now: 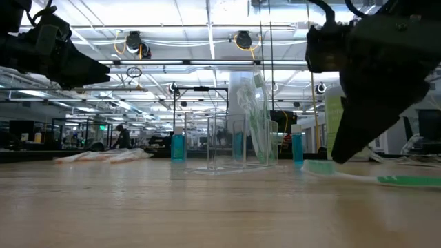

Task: Pick & Place toothbrushing station
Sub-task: Put the green toothbrush into the transparent organizer

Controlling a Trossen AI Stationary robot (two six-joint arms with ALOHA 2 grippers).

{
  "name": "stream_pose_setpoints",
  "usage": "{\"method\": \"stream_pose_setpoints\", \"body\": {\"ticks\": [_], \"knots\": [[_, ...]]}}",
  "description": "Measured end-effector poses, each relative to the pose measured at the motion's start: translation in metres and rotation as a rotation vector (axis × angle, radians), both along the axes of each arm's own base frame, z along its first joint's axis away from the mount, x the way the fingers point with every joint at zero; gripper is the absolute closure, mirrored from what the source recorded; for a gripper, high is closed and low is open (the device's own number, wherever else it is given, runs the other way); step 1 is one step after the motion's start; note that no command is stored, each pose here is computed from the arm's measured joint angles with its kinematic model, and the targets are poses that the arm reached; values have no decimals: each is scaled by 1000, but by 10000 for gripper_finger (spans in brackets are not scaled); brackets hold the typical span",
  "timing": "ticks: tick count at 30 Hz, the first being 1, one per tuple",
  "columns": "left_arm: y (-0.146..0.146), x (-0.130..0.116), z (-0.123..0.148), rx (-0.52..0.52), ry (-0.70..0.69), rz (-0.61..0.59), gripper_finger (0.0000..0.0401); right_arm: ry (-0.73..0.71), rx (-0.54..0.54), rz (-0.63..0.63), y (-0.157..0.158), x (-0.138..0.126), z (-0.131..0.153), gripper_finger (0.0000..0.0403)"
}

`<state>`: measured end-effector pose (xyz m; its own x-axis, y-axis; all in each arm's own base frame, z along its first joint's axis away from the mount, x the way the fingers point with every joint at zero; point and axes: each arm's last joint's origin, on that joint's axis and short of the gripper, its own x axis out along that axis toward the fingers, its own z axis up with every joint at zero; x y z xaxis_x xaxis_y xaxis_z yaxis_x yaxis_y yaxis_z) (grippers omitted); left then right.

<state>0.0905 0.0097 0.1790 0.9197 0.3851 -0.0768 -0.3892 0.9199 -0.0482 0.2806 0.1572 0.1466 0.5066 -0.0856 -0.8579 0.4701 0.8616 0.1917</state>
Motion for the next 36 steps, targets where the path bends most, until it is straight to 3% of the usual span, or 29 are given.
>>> {"method": "stream_pose_setpoints", "body": {"ticks": [13,27,36], "knots": [[0,0,0,0,0,0,166,47,-39,5,2,3,-20,245],[0,0,0,0,0,0,166,29,-118,5,-3,4,-21,390],[0,0,0,0,0,0,166,-139,-159,123,-3,17,1,398]]}}
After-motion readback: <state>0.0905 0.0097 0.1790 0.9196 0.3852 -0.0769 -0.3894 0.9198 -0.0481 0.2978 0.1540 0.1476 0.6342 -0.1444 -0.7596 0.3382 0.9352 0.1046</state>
